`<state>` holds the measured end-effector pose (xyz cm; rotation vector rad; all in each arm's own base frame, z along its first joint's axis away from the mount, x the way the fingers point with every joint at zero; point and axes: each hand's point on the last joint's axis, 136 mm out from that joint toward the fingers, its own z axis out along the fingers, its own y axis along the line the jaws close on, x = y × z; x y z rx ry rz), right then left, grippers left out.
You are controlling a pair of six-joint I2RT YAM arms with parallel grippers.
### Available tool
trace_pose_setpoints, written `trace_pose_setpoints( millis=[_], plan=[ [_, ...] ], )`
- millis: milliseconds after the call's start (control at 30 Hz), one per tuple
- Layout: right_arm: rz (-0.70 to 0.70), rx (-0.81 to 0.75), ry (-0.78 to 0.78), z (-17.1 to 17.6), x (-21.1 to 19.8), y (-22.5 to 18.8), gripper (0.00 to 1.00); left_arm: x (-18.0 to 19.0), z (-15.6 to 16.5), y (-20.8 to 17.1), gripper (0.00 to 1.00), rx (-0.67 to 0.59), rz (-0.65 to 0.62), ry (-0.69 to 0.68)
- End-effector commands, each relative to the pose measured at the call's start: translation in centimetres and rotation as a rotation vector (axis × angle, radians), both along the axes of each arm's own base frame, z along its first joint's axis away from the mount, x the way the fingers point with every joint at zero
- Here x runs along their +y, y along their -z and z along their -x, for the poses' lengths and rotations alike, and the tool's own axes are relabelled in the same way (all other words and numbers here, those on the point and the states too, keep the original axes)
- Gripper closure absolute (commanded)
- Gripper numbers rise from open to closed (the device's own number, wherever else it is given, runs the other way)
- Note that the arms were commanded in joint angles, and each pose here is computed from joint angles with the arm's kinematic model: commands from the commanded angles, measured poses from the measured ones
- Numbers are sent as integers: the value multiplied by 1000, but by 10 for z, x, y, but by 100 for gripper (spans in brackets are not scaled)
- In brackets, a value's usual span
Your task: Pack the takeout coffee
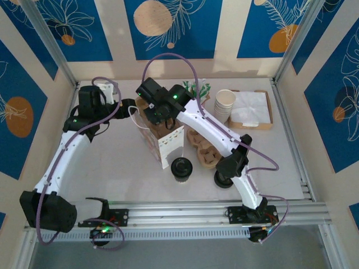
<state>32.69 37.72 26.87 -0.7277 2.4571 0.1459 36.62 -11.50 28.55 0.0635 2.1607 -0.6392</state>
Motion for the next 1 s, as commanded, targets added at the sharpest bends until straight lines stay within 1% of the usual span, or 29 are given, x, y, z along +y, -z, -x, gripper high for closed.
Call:
trace_pose_setpoints(
  millis=[0, 233, 567, 967],
  plan=[
    [2, 1, 19, 8, -13, -12, 70, 4, -2, -6, 28, -12, -33, -11],
    [23, 5, 23, 8, -16, -8, 70, 7, -9, -4, 30, -17, -40, -36],
    [34, 13, 12, 14, -16, -7, 70, 6, -18, -4, 33, -10, 2, -64],
    [66, 26, 4, 21, -21, -6, 71, 9, -28, -1, 32, 2, 15, -106]
  ],
)
